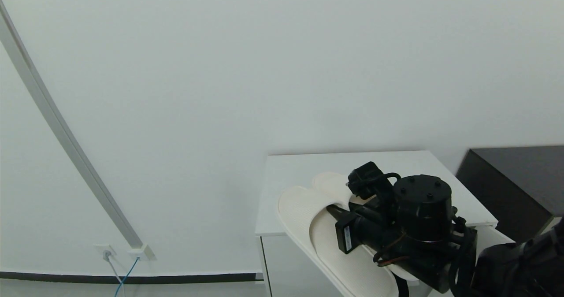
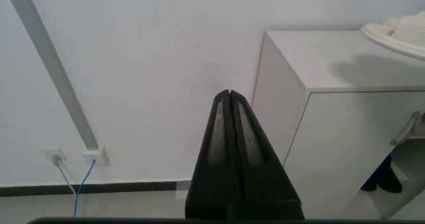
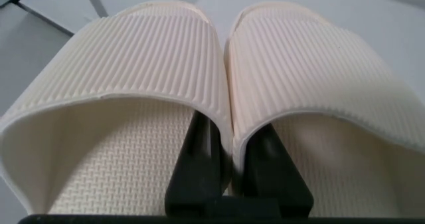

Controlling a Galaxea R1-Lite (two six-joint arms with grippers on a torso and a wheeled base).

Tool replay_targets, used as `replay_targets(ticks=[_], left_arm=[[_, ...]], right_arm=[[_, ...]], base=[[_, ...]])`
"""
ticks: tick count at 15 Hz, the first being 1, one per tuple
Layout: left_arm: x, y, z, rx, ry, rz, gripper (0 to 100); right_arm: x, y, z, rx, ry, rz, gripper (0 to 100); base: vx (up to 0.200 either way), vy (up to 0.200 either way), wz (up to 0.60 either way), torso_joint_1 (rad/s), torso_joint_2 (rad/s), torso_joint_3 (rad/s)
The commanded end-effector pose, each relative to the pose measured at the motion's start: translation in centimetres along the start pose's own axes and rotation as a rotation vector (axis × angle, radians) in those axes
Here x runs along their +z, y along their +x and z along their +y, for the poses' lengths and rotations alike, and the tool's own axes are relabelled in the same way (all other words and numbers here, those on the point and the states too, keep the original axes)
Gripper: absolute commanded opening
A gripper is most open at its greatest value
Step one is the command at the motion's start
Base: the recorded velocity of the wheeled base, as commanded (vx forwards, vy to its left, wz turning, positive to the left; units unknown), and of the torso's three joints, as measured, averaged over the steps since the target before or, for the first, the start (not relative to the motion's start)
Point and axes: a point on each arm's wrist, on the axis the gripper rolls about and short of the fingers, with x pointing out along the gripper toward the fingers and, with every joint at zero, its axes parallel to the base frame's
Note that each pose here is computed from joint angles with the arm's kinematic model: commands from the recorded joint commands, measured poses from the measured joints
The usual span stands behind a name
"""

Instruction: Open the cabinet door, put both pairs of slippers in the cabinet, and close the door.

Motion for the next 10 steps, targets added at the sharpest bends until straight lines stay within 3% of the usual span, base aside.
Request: replay_targets(ticks=[1,7,10], left_arm=[[0.00,0.01,0.00,0.001,0.000,0.001,0],[0.00,0.01,0.00,0.001,0.000,0.001,0],[0.00,0.01,0.00,0.001,0.000,0.001,0]], right_arm=[[-0.45,-0.51,-0.08,0.005,-0.026,-0.003,0],[-0.63,-0.49,-0.08,0.005,-0.029,-0.003,0],[-0.67,-0.51,-0.08,0.005,-0.029,-0.002,0]], base=[[0.000,0.000,0.00,0.000,0.00,0.000],[0.000,0.000,0.00,0.000,0.00,0.000],[-0.200,0.000,0.00,0.004,0.00,0.001]])
